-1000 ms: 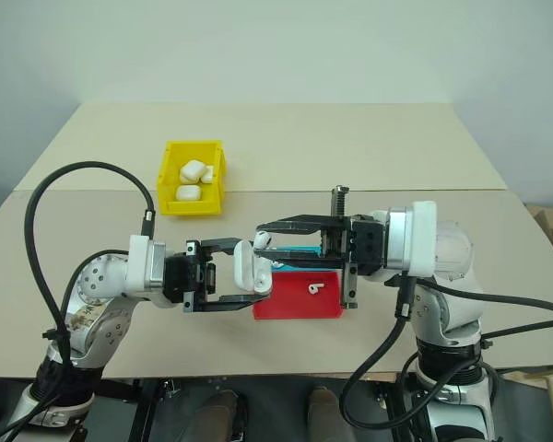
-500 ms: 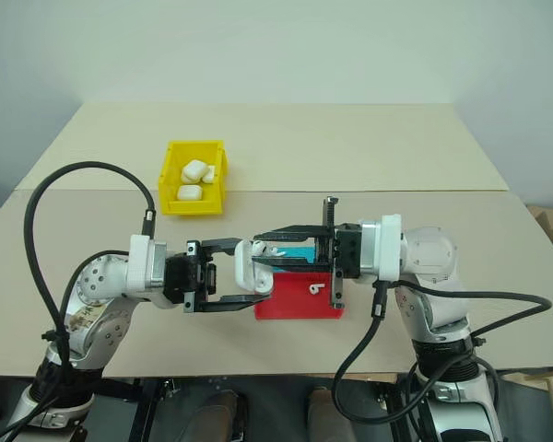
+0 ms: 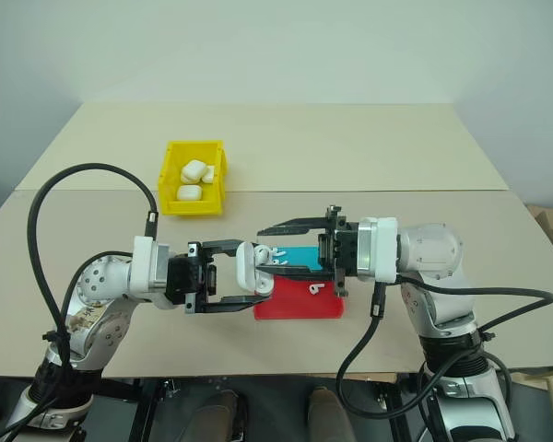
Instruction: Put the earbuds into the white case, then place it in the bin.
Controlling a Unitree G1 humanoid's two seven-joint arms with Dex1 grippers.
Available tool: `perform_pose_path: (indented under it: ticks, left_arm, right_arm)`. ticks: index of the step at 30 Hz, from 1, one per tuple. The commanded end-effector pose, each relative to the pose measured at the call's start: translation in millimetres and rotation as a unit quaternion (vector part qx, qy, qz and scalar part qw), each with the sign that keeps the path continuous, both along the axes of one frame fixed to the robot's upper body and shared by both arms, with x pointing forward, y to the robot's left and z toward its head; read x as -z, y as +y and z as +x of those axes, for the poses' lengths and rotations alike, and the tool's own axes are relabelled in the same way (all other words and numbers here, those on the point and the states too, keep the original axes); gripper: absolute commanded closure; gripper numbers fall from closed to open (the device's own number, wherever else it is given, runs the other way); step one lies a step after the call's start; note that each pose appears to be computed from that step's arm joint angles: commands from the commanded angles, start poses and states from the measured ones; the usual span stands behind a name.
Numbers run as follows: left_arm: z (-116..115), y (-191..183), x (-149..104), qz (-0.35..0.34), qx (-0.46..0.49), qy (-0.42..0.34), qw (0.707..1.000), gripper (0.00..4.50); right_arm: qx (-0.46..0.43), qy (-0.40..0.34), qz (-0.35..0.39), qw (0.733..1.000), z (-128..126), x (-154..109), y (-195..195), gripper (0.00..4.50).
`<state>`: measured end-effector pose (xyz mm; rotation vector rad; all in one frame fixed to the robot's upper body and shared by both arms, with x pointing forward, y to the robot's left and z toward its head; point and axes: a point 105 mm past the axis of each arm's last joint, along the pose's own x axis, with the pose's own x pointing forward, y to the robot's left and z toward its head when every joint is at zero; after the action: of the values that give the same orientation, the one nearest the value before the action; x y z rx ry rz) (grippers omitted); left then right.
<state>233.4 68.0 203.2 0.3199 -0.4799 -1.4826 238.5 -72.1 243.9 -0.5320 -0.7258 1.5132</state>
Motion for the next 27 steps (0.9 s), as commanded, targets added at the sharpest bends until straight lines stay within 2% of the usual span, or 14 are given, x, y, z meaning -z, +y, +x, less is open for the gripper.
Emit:
perform_pose_path:
  ticks: [1,6,11,13,16,20,23,27]
  left_arm:
    - [-4.0,-1.7,-12.0,-0.020,0.009,-0.025,0.999,1.78]
    - [5.8,10.8,5.9,0.009,-0.029,-0.011,0.999,1.78]
    - [4.7,41.9,30.0,0.059,-0.067,0.001,0.996,1.78]
    - [-0.4,50.7,36.7,0.080,-0.079,0.000,0.994,1.78]
    - [-6.4,60.8,51.2,0.111,-0.091,0.006,0.990,1.78]
    - [-8.5,63.3,66.3,0.128,-0.106,0.006,0.986,1.78]
    - [-7.1,59.4,72.1,0.126,-0.114,0.006,0.985,1.78]
    - [-6.5,56.3,78.4,0.126,-0.121,0.005,0.985,1.78]
  right_arm:
    - [-0.017,-0.010,-0.028,0.999,-6.4,4.3,-0.1,1.91]
    - [-0.019,-0.011,-0.043,0.999,-9.3,-10.2,-10.0,1.91]
    - [0.044,-0.010,-0.152,0.987,12.7,-26.2,-15.7,1.91]
    - [0.063,-0.009,-0.238,0.969,24.3,-25.3,-14.8,1.91]
    - [0.096,-0.011,-0.324,0.941,47.8,-22.5,-10.6,1.91]
    - [0.124,0.036,-0.435,0.891,79.3,-3.9,2.7,1.91]
    - [0.128,0.028,-0.492,0.861,94.8,12.3,13.2,1.91]
    - [0.158,0.003,-0.530,0.833,120.5,29.2,35.1,1.91]
